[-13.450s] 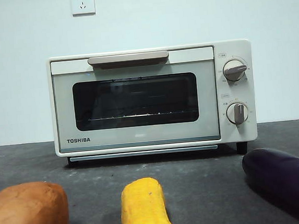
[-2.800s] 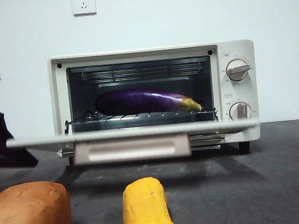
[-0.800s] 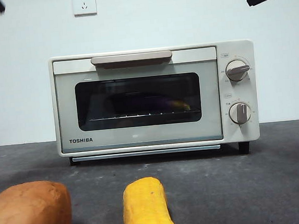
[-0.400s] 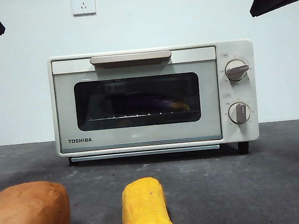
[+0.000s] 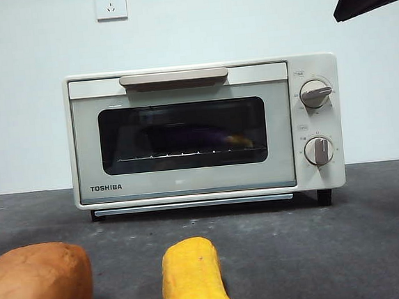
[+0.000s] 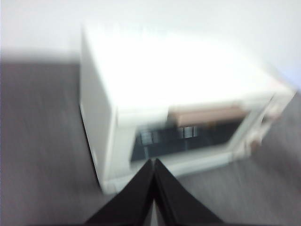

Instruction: Take the eggplant from the table,put the eggplant in the oven

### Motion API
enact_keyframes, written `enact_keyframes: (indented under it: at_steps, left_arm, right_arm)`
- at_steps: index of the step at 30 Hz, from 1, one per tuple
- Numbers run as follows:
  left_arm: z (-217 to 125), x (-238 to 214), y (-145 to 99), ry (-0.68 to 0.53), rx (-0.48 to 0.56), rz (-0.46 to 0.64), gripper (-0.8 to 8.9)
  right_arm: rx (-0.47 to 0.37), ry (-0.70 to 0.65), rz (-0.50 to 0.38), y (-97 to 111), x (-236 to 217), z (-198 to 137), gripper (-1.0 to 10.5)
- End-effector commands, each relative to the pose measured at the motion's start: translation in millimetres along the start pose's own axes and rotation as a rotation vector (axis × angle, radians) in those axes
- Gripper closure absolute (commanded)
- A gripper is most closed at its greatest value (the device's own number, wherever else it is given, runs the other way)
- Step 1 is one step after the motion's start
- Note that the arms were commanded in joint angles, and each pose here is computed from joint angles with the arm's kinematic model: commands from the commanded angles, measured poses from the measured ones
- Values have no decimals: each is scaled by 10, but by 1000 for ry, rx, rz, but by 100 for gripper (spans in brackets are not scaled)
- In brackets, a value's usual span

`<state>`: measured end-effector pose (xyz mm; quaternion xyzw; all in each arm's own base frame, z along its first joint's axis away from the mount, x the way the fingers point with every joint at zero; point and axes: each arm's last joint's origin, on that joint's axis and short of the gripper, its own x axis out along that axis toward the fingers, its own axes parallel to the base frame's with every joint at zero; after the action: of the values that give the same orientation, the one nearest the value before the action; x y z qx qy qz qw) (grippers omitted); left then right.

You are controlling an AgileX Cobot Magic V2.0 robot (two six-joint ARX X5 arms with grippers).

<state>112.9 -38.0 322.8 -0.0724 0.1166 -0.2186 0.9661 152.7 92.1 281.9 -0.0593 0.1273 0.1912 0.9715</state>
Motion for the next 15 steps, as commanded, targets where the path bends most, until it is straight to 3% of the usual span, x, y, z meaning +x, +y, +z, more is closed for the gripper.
enact_keyframes:
  at_steps: [1,6,15]
  left_arm:
    - [-30,-194,-4,-128,153,17,806]
    - [-400,-331,114,-230,243,178,806]
    - [-1177,-201,399,-170,199,352,806]
  right_arm:
    - [18,-14,0,8,1,34,943]
    - [18,-14,0,8,1,34,943]
    - [18,-14,0,8,1,34,943]
